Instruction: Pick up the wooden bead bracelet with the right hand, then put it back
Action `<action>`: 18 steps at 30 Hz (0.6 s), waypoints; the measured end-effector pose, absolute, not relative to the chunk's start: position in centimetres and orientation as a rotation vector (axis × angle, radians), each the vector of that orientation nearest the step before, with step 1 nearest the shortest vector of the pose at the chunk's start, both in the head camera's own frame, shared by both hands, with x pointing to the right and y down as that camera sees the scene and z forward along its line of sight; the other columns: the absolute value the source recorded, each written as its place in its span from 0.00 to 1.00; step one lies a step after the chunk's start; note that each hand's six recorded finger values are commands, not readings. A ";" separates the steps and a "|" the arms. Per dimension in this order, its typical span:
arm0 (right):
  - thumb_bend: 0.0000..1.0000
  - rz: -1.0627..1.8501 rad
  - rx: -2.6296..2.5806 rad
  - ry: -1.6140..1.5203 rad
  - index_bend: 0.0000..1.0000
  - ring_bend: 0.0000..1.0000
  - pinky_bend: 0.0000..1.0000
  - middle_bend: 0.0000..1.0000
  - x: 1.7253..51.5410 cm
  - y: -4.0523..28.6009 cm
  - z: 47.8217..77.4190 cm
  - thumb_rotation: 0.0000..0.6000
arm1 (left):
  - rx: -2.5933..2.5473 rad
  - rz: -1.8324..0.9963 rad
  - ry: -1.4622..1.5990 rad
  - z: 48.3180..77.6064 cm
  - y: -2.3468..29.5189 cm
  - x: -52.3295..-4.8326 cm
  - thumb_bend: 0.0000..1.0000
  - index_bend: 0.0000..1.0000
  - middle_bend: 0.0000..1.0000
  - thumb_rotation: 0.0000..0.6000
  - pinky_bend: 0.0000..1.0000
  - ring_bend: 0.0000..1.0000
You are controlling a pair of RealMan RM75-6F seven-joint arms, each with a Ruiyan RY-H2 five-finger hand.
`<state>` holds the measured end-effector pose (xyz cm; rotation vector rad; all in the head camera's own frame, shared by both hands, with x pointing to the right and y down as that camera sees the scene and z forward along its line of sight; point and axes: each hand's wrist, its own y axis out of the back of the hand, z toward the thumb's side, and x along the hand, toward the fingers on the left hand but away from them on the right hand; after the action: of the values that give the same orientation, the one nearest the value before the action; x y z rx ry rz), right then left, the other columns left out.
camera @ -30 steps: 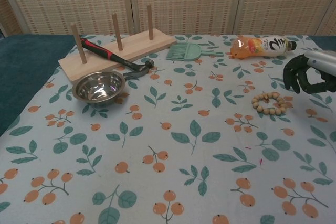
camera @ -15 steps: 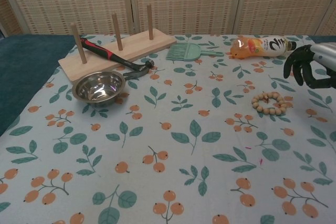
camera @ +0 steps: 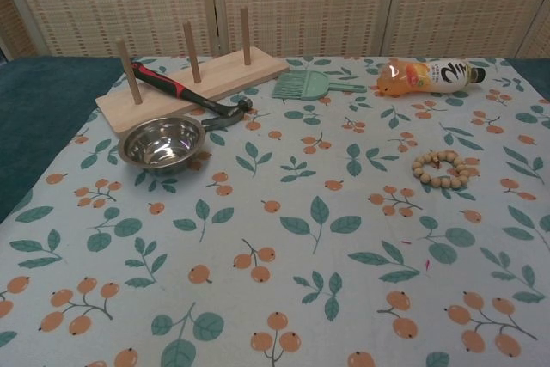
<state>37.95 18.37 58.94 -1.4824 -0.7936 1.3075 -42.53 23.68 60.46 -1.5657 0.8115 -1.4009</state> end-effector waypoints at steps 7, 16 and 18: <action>0.24 1.517 -1.395 -0.849 0.00 0.00 0.00 0.00 40.9 22.6 55.8 0.82 | -1.567 -1.368 0.827 60.1 23.6 -42.4 0.44 0.00 0.00 1.00 0.19 0.00; 0.24 1.502 -1.406 -0.858 0.00 0.00 0.00 0.00 41.2 21.6 55.8 0.82 | -1.562 -1.384 0.811 60.5 23.6 -42.5 0.44 0.00 0.00 1.00 0.19 0.00; 0.24 1.500 -1.406 -0.856 0.00 0.00 0.00 0.00 41.3 21.4 55.9 0.82 | -1.559 -1.388 0.810 60.5 23.6 -42.5 0.44 0.00 0.00 1.00 0.19 0.00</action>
<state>41.27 21.43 55.88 -1.4059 -0.8562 1.5004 -42.53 23.59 60.51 -1.5592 0.8105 -1.3877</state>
